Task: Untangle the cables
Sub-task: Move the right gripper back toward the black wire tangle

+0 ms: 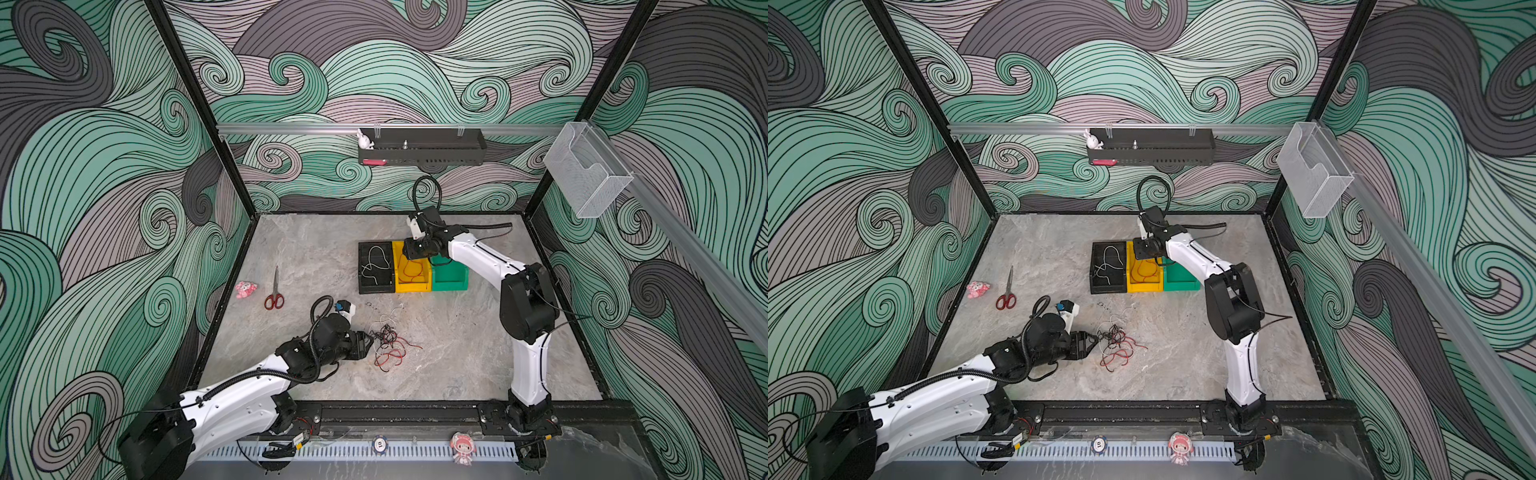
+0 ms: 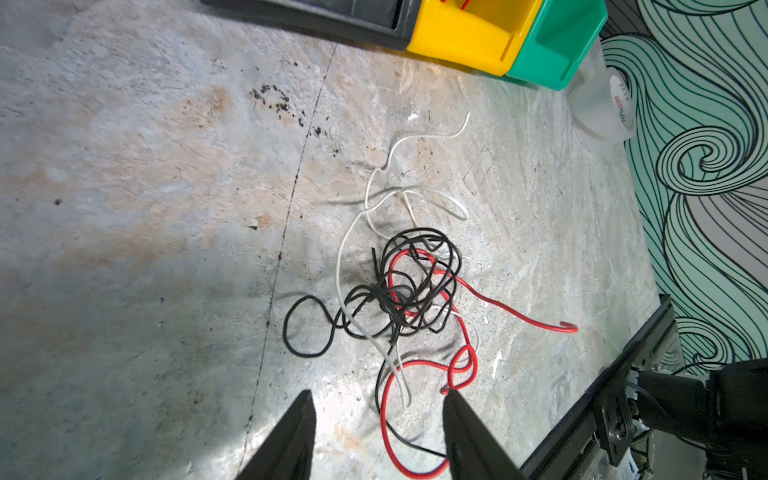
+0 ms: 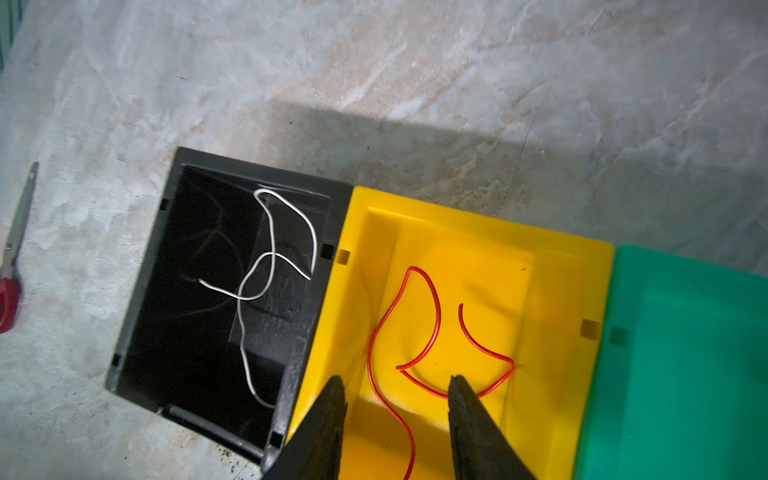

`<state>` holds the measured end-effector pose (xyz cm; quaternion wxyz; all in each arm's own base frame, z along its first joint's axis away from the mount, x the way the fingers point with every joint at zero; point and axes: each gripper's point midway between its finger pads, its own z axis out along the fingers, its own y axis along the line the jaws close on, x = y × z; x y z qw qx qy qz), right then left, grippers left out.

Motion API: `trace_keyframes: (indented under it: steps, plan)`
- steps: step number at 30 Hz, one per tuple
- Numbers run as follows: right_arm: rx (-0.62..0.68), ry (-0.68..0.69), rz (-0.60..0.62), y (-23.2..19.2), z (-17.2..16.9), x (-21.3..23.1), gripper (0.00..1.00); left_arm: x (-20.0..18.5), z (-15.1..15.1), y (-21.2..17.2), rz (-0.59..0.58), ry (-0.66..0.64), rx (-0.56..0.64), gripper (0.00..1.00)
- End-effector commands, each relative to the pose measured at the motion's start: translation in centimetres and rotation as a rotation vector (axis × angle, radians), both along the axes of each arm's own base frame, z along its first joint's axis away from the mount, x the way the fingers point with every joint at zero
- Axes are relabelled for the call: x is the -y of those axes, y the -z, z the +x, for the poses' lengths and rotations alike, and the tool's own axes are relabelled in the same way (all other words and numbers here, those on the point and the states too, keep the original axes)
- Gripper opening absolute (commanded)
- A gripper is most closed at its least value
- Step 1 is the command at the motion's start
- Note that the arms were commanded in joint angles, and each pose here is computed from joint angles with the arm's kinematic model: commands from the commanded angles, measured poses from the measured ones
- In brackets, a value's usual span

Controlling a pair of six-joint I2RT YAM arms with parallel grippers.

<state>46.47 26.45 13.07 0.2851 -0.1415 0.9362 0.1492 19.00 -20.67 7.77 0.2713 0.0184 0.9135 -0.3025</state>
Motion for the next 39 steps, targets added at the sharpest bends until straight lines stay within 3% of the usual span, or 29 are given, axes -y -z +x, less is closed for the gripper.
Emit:
trace_keyframes:
  steps: [1,18,23,28,34,39]
  plan:
    - [-0.016,-0.022,-0.013,-0.6,-1.7,0.9,0.43,-0.3,0.3,-0.6,-0.014,-0.030,0.009,0.52]
    - [-0.159,-0.083,0.257,-0.3,-15.4,0.4,0.43,2.1,0.7,-0.2,-0.052,0.031,-0.025,0.53]
    - [-0.236,-0.150,0.253,1.8,-20.9,-0.4,0.47,2.9,1.0,0.2,-0.023,0.069,-0.027,0.55]
    - [-0.276,-0.177,0.240,3.5,-24.3,-0.4,0.49,3.0,1.3,1.1,0.037,0.080,-0.043,0.56]
    - [-0.282,-0.215,0.198,4.5,-26.7,-0.5,0.52,3.4,1.9,1.4,0.046,0.082,-0.029,0.56]
    - [-0.289,-0.219,0.185,5.4,-27.1,-0.7,0.53,3.8,2.4,1.9,0.048,0.076,-0.033,0.49]
